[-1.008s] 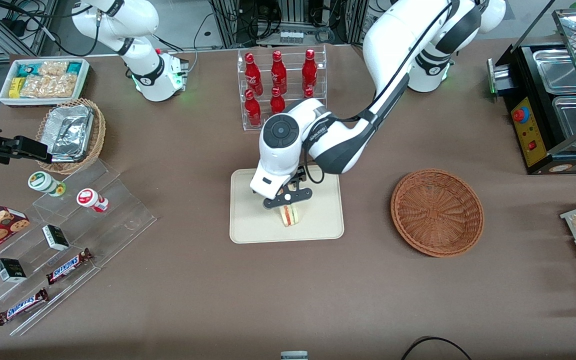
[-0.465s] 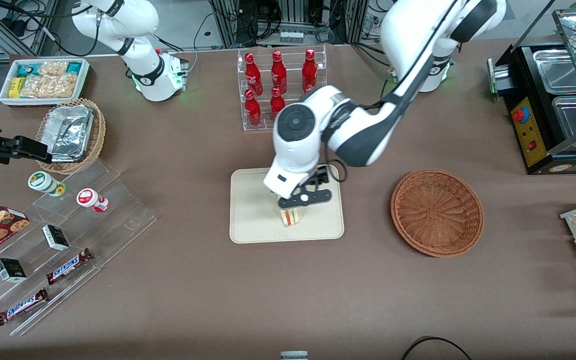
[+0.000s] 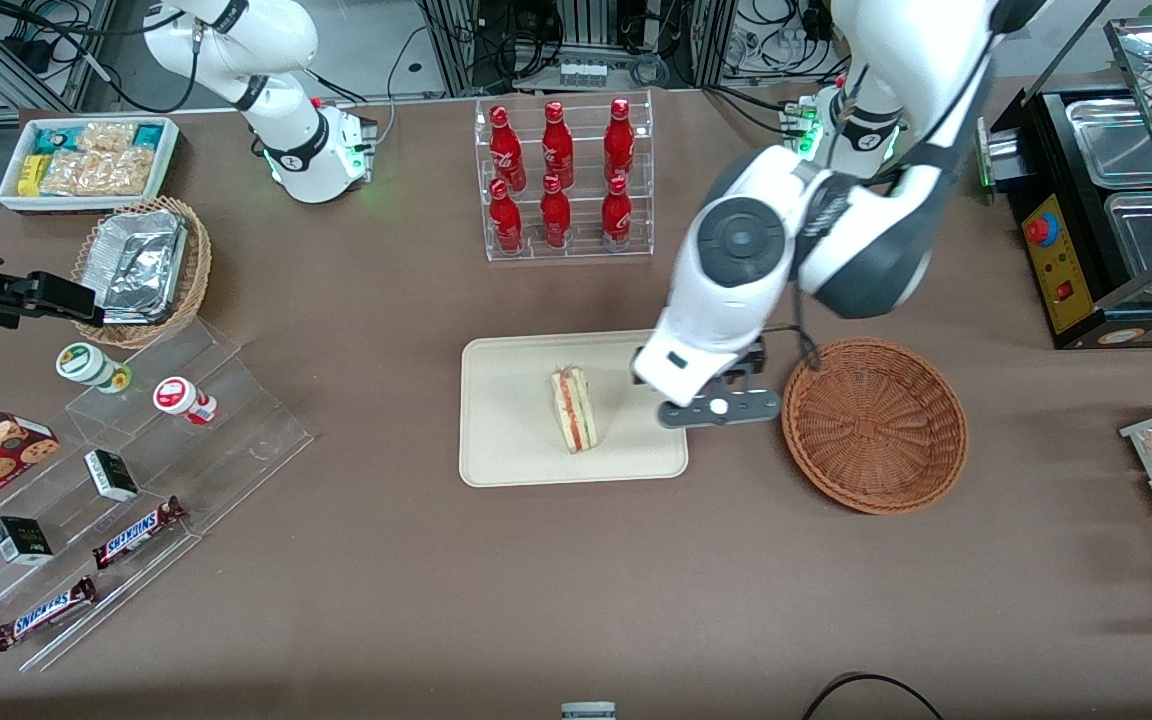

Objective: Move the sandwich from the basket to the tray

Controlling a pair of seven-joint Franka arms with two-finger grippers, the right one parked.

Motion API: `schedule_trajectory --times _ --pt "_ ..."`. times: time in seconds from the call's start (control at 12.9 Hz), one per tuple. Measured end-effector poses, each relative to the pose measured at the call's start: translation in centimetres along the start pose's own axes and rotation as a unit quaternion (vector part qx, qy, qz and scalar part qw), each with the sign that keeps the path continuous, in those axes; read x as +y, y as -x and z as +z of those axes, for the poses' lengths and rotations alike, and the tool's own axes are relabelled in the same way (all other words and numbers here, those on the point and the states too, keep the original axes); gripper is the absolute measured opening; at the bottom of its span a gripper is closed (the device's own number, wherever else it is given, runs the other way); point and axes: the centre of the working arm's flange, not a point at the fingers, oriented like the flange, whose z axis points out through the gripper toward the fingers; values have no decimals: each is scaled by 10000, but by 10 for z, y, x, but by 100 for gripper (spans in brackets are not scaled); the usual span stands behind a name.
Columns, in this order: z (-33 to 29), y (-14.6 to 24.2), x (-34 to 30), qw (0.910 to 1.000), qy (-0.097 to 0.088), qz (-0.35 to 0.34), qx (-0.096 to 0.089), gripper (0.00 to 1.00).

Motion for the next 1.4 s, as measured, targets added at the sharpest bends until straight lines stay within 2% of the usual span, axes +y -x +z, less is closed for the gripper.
schedule_trajectory --times 0.23,0.47,0.7,0.85,1.09,1.24,1.4 --pt "0 -8 -54 9994 22 304 -177 100" --pt "-10 -12 -124 9980 -26 596 -213 100" --pt "-23 4 -171 9958 -139 872 -244 100" --pt "-38 19 -198 9932 -194 1071 -424 100" --pt "-66 28 -250 9906 -33 1236 -592 100" --pt "-79 37 -273 9895 -12 1233 -749 100" --pt "-98 43 -285 9899 -9 1160 -812 100"
